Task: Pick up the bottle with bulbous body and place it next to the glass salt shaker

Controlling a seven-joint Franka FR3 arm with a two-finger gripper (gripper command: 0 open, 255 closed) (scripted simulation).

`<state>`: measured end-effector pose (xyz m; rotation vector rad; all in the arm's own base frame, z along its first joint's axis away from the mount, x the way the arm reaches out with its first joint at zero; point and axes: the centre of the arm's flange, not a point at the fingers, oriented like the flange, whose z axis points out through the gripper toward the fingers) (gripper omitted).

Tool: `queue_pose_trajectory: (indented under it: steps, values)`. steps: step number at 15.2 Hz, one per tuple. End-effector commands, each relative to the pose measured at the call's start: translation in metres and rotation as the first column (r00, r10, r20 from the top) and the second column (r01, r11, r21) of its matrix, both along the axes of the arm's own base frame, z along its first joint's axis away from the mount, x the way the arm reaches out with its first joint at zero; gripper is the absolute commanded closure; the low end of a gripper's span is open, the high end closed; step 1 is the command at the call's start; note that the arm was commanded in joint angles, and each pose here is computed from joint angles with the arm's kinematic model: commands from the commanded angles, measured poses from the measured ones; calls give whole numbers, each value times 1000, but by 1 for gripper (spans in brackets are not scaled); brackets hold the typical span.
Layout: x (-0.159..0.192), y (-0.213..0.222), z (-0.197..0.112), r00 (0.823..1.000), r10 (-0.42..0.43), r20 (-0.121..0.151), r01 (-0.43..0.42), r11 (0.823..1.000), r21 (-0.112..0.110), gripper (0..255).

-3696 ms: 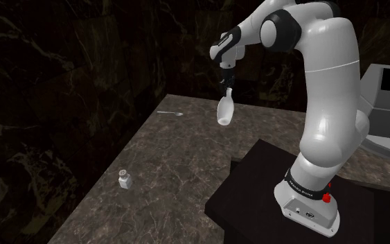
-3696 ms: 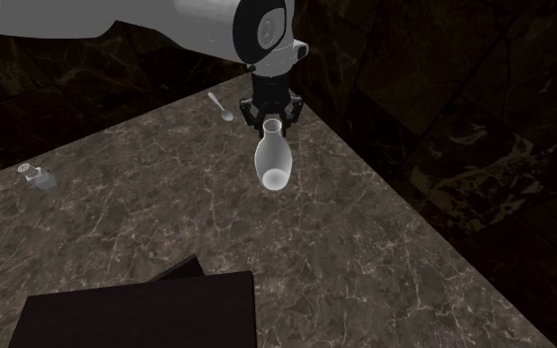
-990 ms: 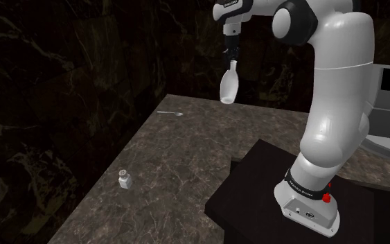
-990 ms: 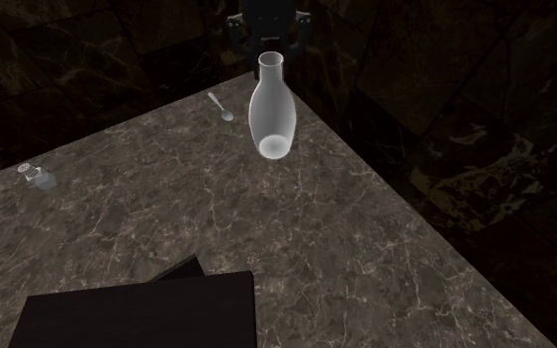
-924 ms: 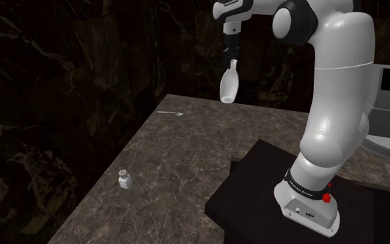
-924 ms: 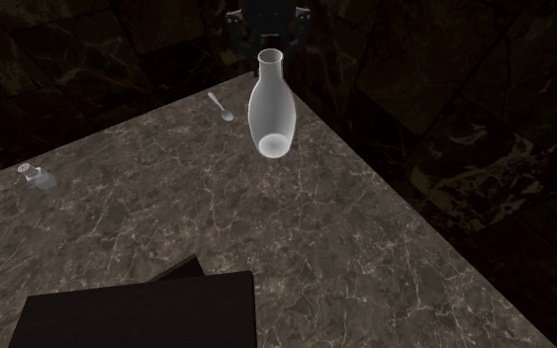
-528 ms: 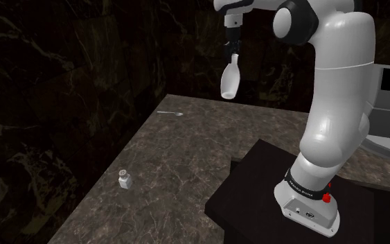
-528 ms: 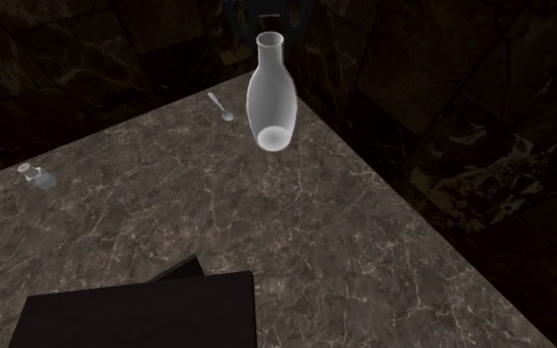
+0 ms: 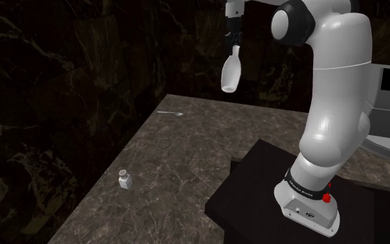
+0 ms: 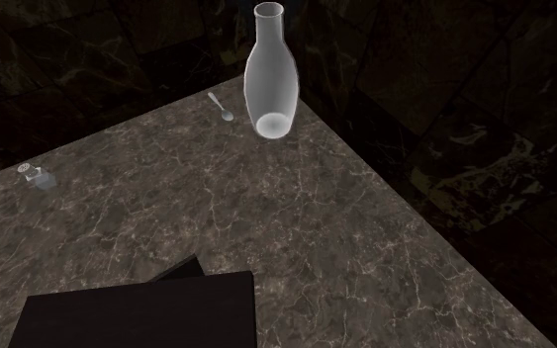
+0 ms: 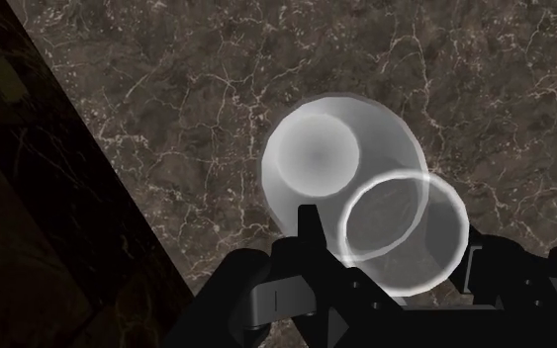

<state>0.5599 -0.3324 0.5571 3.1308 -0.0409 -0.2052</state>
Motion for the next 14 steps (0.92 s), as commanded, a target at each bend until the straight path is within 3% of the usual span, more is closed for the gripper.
queue_pose_trajectory:
  steps: [1,14]
  values:
    - [1,-1,10,1000,0,0,0,1000,0,255]
    - [1,-1,76,1000,0,0,0,1000,0,255]
